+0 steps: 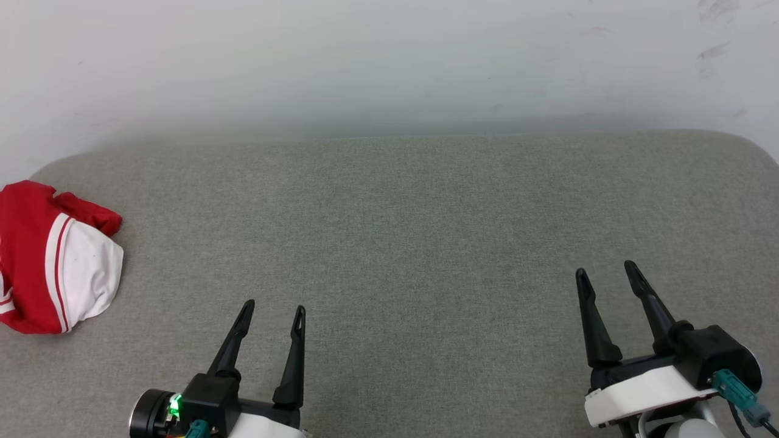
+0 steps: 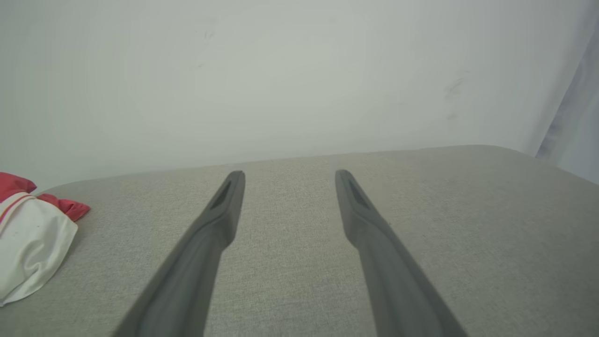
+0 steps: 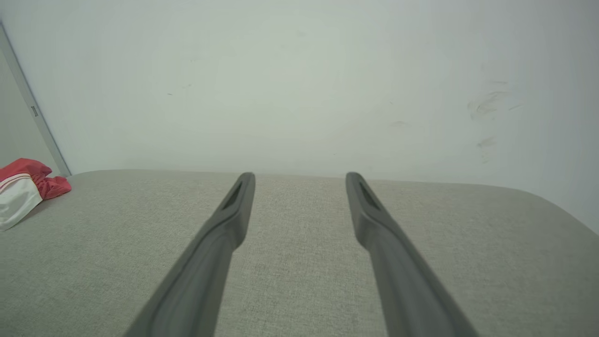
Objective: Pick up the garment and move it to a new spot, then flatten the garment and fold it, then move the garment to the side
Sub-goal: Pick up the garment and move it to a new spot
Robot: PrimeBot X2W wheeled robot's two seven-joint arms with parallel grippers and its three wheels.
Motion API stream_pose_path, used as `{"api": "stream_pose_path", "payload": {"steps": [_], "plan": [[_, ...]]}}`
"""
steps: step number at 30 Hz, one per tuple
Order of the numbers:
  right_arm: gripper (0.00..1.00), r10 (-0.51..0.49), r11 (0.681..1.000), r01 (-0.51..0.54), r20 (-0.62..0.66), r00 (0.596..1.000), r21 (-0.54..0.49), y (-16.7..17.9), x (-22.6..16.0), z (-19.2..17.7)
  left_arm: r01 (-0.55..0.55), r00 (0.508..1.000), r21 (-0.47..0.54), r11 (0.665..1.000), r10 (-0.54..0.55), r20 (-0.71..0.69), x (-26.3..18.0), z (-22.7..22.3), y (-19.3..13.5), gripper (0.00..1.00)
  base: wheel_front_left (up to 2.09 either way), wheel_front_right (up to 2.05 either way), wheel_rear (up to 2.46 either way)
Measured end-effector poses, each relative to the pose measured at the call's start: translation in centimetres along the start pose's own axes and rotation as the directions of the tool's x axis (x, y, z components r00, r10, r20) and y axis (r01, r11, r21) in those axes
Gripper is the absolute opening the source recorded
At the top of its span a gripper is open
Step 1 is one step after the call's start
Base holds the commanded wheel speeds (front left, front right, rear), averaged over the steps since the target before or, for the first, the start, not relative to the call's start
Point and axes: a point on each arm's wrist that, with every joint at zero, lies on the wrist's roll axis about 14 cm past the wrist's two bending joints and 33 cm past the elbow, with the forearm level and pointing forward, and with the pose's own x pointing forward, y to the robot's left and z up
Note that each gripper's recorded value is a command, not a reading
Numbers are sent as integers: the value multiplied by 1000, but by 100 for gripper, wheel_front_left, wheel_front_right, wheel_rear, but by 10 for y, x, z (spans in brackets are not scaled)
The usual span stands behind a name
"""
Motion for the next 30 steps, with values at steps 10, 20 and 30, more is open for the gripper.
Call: {"api": "stream_pose_path", "payload": {"steps": [10, 20, 30], "plan": [[100, 76, 997, -76, -3, 997, 32, 26, 9, -4, -68, 998, 3, 998, 68, -3, -12, 1, 19, 100, 0, 0, 0], [100, 231, 971, -229, -20, 973, 62, 79, 17, -12, -226, 974, 53, 973, 227, -21, -48, 0, 62, 100, 0, 0, 0], [100, 409, 909, -405, -25, 912, 94, 143, 19, -17, -376, 926, 76, 924, 377, -11, -98, 7, 98, 100, 0, 0, 0]]}}
